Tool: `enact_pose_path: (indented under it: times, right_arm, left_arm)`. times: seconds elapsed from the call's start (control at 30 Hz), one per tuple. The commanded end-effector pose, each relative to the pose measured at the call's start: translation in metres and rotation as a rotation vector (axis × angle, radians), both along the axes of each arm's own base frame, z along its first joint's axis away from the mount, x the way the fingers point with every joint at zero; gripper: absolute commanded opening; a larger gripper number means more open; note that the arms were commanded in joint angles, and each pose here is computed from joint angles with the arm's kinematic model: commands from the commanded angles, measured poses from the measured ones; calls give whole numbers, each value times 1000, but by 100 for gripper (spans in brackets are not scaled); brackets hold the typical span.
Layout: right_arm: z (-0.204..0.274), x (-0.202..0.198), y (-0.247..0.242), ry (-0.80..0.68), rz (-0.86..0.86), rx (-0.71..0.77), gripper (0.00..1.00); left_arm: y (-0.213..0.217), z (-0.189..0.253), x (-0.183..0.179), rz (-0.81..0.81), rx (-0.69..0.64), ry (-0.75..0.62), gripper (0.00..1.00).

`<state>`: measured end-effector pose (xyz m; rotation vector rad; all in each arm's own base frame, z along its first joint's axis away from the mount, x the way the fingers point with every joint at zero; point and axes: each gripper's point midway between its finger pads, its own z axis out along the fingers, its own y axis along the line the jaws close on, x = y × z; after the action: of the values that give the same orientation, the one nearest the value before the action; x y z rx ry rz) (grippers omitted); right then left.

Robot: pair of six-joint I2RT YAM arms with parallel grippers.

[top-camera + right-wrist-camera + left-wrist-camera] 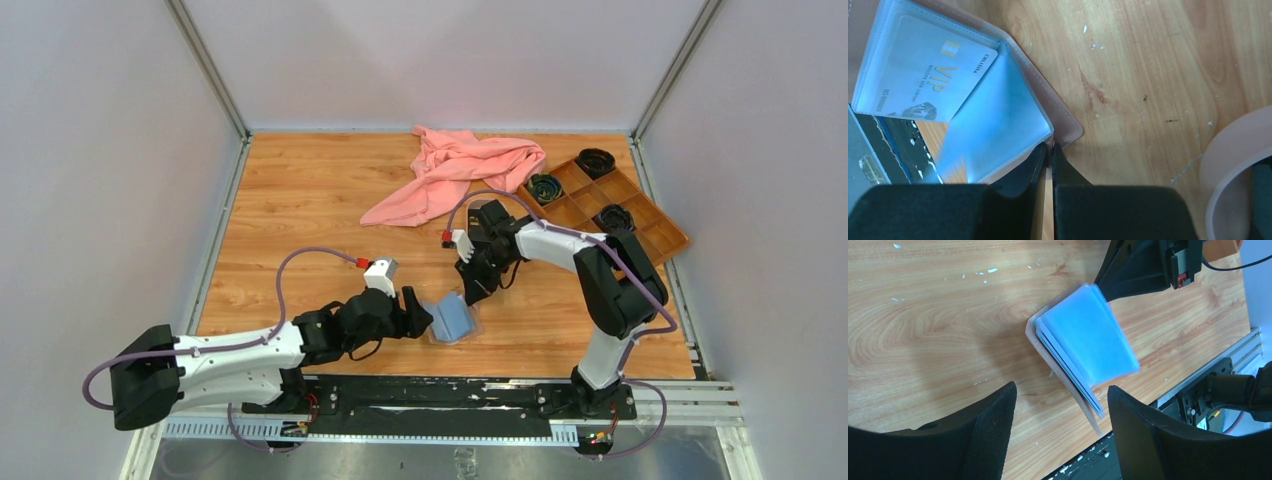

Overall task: Put the credit cards into the card holder
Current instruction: Open the card holder at the center of the board.

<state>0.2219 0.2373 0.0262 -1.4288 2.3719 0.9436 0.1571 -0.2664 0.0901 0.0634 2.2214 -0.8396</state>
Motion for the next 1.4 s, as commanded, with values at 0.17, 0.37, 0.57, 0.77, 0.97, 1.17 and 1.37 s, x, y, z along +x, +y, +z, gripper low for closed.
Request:
enact_pose_path:
  times: [0.17, 0.37, 0.57, 0.77, 0.97, 1.17, 1.37]
  right_arm:
    - [20, -12, -10, -7, 40, 6, 22]
    - [45, -3, -12, -138, 52, 33, 41]
    - [60, -4, -9, -196, 68, 82, 43]
    - [49, -19, -2, -50, 91, 108, 22]
    - [26, -23, -6, 34, 78, 30, 5]
    - [18, -27, -11, 57, 108, -24, 3]
    - [33, -50, 8, 135, 180, 96, 3]
  left_arm:
    - [-10, 16, 4, -23, -25, -28, 70]
    - [-4, 39, 4, -15, -94, -83, 64]
    - [-5, 67, 3, -31, -161, -129, 62]
    - [-15, 54, 0, -64, -129, -91, 63]
    - [-28, 49, 0, -96, -118, -72, 79]
    - [-34, 26, 1, -86, -58, -35, 90]
    - [-44, 13, 6, -86, -9, -22, 97]
